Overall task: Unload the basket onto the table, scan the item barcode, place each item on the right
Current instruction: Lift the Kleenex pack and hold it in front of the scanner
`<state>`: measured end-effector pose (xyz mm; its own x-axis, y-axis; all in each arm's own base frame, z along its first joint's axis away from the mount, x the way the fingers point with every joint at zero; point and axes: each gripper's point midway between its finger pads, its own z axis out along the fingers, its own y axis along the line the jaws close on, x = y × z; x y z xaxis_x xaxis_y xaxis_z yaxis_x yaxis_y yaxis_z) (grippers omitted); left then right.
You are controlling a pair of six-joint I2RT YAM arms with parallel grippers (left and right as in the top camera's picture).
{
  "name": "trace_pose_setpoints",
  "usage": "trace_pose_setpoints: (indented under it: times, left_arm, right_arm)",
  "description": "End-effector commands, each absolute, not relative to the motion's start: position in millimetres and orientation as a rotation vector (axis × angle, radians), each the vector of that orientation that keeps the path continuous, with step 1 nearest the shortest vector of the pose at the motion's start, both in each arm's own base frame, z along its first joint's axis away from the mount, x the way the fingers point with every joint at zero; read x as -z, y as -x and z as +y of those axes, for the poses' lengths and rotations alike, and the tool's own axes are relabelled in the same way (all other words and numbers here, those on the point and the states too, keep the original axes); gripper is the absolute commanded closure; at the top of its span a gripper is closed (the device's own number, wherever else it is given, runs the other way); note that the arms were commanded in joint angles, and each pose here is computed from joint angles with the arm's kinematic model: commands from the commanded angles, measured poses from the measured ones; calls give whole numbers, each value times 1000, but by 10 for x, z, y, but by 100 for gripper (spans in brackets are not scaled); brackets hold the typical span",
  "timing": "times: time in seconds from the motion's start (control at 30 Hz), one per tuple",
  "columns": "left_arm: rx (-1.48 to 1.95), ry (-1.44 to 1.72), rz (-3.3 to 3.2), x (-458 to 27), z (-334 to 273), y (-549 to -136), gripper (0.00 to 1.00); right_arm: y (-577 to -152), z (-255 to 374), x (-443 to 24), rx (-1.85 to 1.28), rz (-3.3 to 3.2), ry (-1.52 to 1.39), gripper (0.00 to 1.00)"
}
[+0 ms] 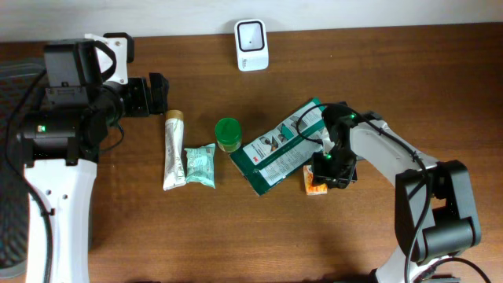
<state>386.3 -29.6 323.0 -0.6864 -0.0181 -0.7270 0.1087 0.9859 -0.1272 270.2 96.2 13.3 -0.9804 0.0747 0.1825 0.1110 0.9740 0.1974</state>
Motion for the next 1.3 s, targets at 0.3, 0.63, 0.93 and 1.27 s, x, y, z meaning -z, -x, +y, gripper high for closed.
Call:
trace_pose_setpoints:
  times: [0.3, 0.63, 0.93, 1.27]
  left_arm:
    - [186, -74, 2293, -3326, -269, -3854, 1]
    - [186, -74, 2293, -3326, -269, -3854, 1]
    - [186, -74, 2293, -3326, -269, -3854, 1]
    - [186, -74, 2293, -3327, -269, -3855, 1]
  right_arm:
    - [-2699, 959, -39, 321, -2959, 127, 83]
    - [-2716, 1335, -370, 715, -2865, -19, 96]
    - [-3110, 2058, -1907, 1673, -2705, -443, 96]
    - [-3356, 2294, -3040, 2286, -2308, -603, 96]
